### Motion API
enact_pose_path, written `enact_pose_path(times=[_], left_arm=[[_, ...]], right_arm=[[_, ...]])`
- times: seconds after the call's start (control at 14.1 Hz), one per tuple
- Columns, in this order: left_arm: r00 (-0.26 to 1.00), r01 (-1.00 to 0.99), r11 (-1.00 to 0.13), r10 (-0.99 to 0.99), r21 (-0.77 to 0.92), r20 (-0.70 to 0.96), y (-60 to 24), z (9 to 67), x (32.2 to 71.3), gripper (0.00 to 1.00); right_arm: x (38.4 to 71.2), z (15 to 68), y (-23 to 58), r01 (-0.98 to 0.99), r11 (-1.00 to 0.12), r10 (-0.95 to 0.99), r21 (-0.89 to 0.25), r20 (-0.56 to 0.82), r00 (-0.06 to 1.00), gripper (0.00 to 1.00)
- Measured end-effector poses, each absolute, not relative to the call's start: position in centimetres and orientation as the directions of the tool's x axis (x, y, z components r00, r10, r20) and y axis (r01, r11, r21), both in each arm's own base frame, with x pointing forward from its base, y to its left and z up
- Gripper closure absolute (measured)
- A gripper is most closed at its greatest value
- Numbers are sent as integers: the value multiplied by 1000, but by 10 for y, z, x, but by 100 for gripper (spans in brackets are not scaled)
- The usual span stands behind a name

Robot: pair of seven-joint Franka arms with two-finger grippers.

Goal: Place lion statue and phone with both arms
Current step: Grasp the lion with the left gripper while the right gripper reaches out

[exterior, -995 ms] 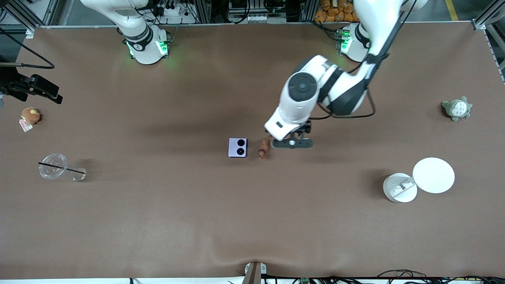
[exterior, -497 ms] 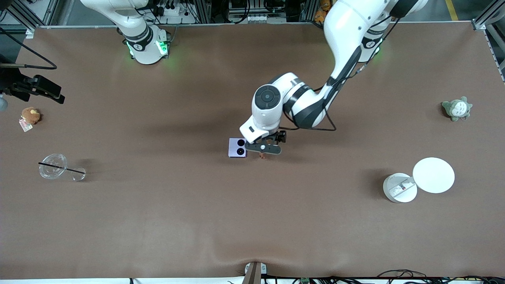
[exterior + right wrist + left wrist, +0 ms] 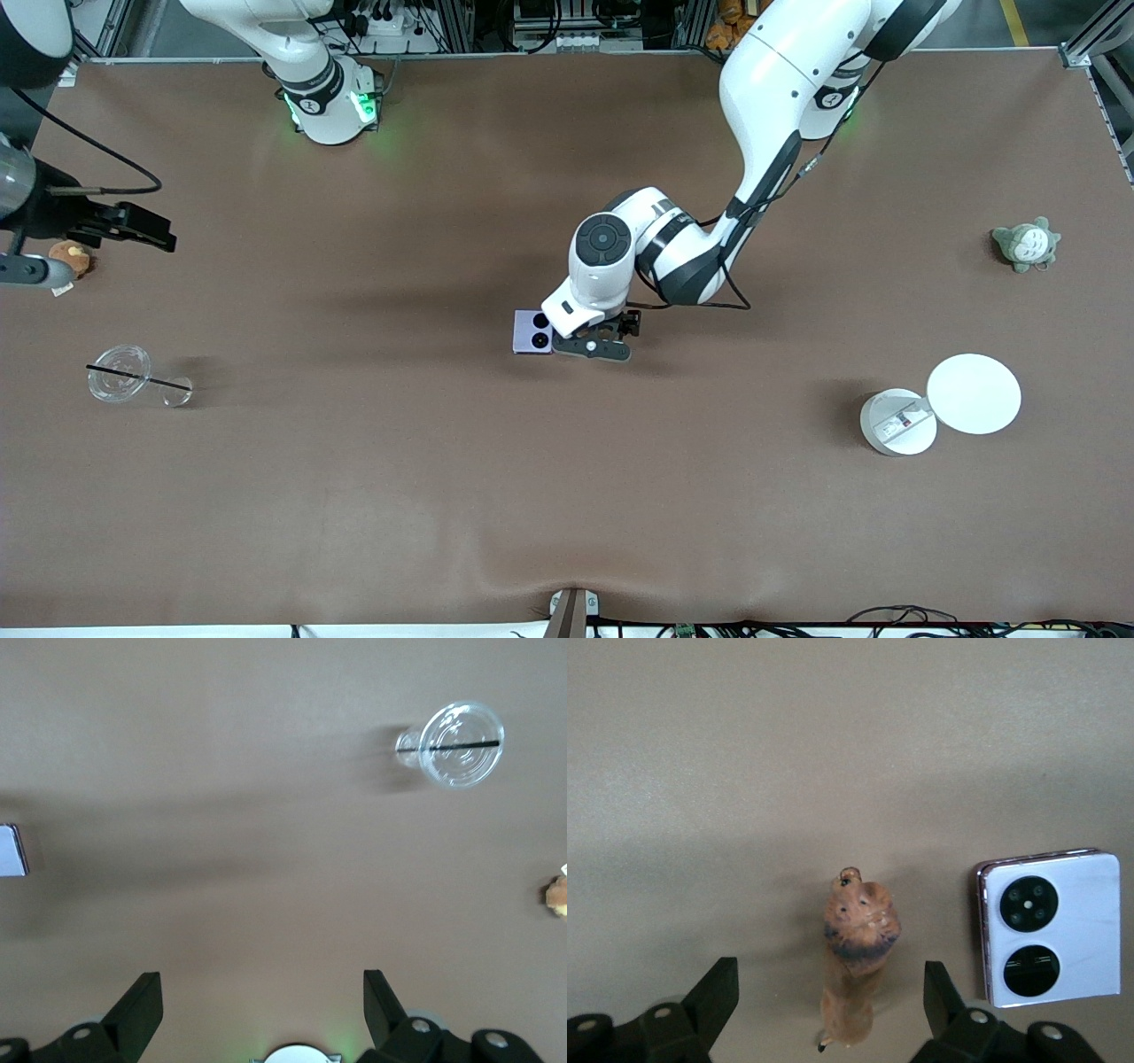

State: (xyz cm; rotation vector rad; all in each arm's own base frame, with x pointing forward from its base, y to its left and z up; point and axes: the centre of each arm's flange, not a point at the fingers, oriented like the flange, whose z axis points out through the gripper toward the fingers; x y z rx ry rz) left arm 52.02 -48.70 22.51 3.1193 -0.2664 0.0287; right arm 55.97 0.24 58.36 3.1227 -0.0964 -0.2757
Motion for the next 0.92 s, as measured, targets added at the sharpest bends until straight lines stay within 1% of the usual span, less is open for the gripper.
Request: enact_pose_path(times=[0.07,0.14,0.21,0.28,0.36,0.43,0.57,0.71,0.78,0.85,0.92], left_arm=[[986,-169,-986,-168,9,20,-487,225,521,11],[986,-168,-986,-168,9,20,-486,225,521,23],[986,-167,-986,-167,9,20,-486,225,522,31],[986,-167,-986,-167,8,20,-485,225,522,32],[986,-167,-986,-167,8,19,-485,223,522,35],[986,-167,-986,-167,7,18,-485,223,522,36],[986,-165,-986,-165,6,14,-485,219,521,35],[987,-163,-987,-163,8,12,-485,213,521,37],[987,-162,-987,-162,9,12,-485,211,521,40],[987,-161,-987,-161,11,13,-485,211,521,48],[987,-162,-987,-161,13,16,-486,212,522,62]], right_arm=[[561,580,7,-59,-998,-56,-9,-185,981,0],[561,579,16,-61,-998,-54,-33,-191,980,0],[561,579,27,-70,-996,-59,-50,-194,979,0],[560,578,41,-77,-995,-65,-57,-198,978,0],[559,577,59,-77,-995,-64,-58,-201,978,0],[558,576,77,-75,-996,-62,-55,-203,977,0],[559,572,108,-79,-994,-64,-70,-194,979,0],[563,566,120,-94,-990,-72,-106,-197,978,0],[566,561,121,-100,-988,-75,-116,-203,976,0],[570,555,122,-103,-987,-76,-123,-208,975,0],[573,548,125,-103,-987,-75,-126,-213,974,0]])
